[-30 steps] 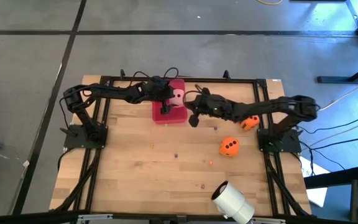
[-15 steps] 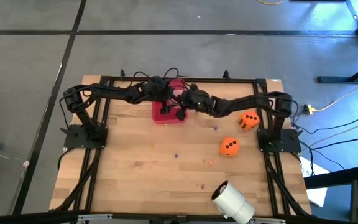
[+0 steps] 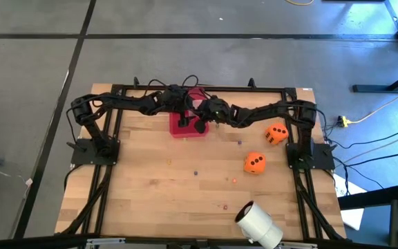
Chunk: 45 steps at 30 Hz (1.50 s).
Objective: Pick & Place Dice
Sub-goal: Put the big light pink dice into the red bin
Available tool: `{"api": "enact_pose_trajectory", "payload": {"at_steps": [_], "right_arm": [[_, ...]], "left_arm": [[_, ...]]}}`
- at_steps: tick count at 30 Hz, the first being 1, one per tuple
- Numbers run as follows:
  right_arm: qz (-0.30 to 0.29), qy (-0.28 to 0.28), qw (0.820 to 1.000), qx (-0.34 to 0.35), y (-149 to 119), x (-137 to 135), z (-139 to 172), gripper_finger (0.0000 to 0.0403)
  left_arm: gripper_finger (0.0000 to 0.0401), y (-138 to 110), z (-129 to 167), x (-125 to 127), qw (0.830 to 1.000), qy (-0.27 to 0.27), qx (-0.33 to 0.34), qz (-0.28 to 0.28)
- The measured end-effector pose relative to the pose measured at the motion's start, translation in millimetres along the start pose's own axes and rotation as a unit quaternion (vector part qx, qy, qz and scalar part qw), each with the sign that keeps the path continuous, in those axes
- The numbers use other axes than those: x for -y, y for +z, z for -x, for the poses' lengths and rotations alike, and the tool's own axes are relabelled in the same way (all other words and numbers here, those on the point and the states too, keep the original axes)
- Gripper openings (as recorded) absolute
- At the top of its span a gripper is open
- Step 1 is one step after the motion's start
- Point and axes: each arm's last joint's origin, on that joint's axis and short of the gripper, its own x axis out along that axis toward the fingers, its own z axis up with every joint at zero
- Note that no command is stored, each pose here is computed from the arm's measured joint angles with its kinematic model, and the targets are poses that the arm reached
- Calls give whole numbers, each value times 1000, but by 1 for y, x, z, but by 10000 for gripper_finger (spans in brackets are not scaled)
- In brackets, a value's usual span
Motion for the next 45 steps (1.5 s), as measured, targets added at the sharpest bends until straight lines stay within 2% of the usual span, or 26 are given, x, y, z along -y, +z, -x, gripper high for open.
{"api": "enact_pose_trajectory", "payload": {"at_steps": [18, 23, 28, 34, 36, 38, 42, 45], "right_arm": [[10, -9, 1000, -5, -1, 6, -1, 1], [14, -8, 1000, 11, 14, 6, 11, 4], [39, -20, 999, -6, 34, 6, 39, 3], [65, -98, 991, -61, 50, 2, 91, 3], [77, -117, 988, -69, 55, -3, 110, 3], [89, -133, 984, -74, 59, -8, 129, 3], [85, -158, 981, -79, 64, -15, 165, 3], [68, -161, 981, -80, 64, -20, 184, 3]], "left_arm": [[400, 2, 1, -1, 1000, 3, 5, -9], [400, 1, 1, -1, 1000, 14, -2, -14], [400, 1, 1, -3, 999, 33, -13, -24], [400, 2, 1, 0, 999, 27, -9, 32], [400, 4, 0, 4, 999, 18, -4, 34], [400, 7, 0, 10, 999, -14, 10, 30], [400, 14, 0, 29, 992, -114, 43, 20], [400, 13, 1, 40, 988, -151, 30, 4]]}}
